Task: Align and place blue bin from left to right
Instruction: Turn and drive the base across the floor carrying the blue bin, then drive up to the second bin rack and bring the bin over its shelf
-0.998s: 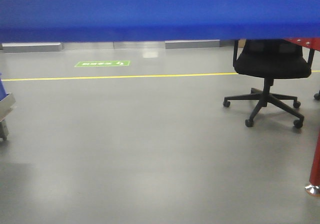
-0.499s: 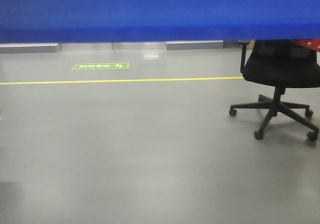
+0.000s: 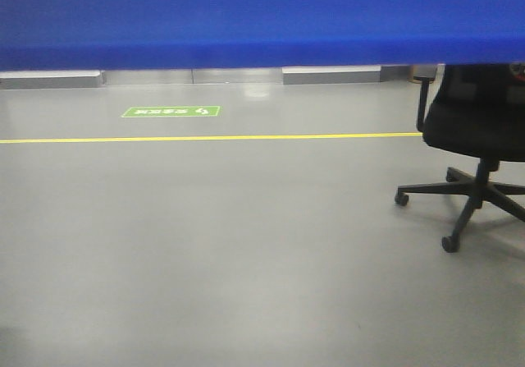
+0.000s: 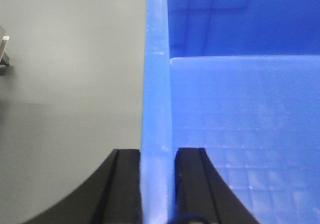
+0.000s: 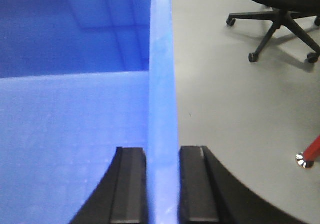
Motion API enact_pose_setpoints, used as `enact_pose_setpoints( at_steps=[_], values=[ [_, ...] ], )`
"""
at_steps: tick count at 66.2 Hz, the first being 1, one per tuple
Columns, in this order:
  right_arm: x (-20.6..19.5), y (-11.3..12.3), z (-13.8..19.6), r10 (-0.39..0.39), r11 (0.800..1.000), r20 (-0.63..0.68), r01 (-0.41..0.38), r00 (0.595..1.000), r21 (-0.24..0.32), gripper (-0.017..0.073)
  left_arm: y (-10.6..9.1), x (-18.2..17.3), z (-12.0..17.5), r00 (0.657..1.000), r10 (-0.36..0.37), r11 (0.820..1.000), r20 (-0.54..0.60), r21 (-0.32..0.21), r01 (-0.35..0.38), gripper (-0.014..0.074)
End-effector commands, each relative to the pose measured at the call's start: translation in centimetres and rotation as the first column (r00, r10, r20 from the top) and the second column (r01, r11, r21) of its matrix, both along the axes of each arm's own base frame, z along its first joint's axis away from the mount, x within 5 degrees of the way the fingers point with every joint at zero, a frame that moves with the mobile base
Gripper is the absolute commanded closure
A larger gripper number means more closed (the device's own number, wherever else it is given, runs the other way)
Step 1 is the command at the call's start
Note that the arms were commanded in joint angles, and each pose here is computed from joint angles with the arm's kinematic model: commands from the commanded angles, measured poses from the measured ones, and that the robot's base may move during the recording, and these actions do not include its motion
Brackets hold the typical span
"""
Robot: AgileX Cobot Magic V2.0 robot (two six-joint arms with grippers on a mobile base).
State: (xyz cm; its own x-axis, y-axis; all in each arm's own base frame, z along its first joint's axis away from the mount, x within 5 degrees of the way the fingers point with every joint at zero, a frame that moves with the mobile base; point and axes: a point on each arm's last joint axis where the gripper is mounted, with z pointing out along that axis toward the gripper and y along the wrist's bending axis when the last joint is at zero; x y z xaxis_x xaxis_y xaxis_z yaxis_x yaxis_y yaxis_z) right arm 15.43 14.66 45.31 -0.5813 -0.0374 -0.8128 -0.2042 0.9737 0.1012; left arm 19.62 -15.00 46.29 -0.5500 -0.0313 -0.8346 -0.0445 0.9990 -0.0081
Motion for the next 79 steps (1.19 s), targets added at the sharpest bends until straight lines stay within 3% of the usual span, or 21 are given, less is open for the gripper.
enact_pose_setpoints(
  at_steps=[1, 79],
  values=[
    [-0.05, 0.61, 1.20, 0.066, 0.995, 0.096, -0.073, 0.993, 0.069, 0.0629, -0.66, -0.04, 0.89, 0.995, -0.064, 0.997, 0.082, -0.039, 0.067, 0.0704],
    [-0.05, 0.61, 1.20, 0.066, 0.995, 0.096, -0.073, 0.993, 0.069, 0.0629, -0.66, -0.04, 0.89, 0.995, -0.064, 0.997, 0.082, -0.039, 0.067, 0.0704]
  ],
)
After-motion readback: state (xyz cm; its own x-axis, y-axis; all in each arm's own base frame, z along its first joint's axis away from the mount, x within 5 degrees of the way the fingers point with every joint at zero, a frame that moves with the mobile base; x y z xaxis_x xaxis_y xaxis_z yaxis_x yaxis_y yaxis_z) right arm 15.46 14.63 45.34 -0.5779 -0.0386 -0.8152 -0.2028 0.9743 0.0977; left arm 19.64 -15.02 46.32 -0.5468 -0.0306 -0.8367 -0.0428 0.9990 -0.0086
